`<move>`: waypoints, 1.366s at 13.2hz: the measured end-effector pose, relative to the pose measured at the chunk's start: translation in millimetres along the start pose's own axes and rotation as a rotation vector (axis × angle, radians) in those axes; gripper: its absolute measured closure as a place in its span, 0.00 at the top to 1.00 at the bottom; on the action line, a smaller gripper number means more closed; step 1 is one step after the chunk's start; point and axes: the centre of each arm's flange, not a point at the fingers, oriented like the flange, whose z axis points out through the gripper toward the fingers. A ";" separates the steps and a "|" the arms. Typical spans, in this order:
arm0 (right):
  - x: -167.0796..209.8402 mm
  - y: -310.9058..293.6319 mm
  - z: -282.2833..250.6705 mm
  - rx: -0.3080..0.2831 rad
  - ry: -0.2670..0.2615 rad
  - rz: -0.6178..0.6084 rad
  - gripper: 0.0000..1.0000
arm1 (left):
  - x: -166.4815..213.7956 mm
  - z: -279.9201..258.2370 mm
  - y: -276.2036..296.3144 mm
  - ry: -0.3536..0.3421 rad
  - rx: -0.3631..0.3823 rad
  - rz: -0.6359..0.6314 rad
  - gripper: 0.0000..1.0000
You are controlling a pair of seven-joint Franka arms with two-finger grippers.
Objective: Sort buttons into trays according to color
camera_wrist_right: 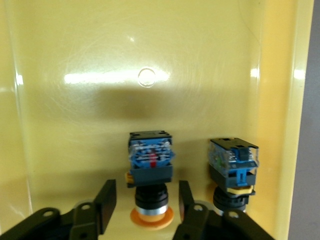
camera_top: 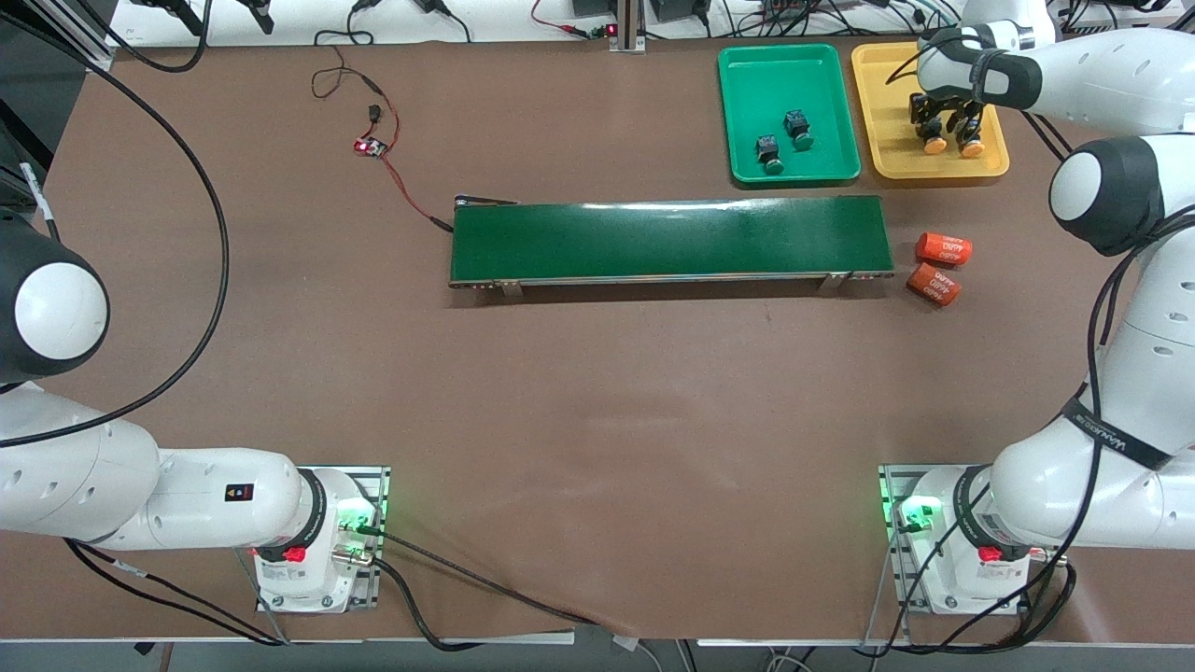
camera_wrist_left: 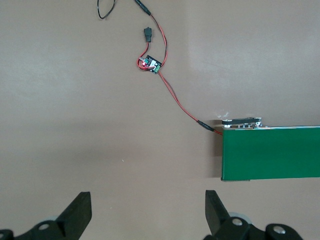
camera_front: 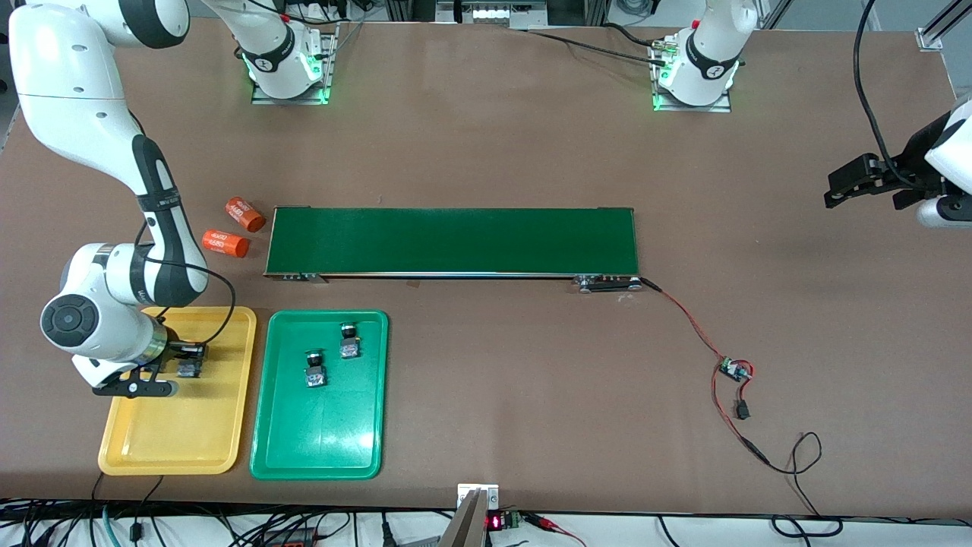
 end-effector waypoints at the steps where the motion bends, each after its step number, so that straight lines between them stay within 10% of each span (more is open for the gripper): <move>1: -0.1 -0.3 1.0 0.000 -0.001 0.000 0.75 | 0.0 0.1 0.0 0.000 0.000 0.000 1.00; 4: 2.4 -1.7 -3.4 0.000 0.008 -0.002 1.00 | -0.1 0.4 0.0 -0.002 0.000 0.000 1.00; 11: -10.3 -5.7 -151.1 0.053 -0.121 0.034 1.00 | -0.7 0.5 14.6 -0.002 -0.001 0.022 1.00; 18: -105.2 -12.3 -368.1 0.072 -0.179 0.005 1.00 | -0.8 0.3 14.5 -0.002 -0.001 0.018 1.00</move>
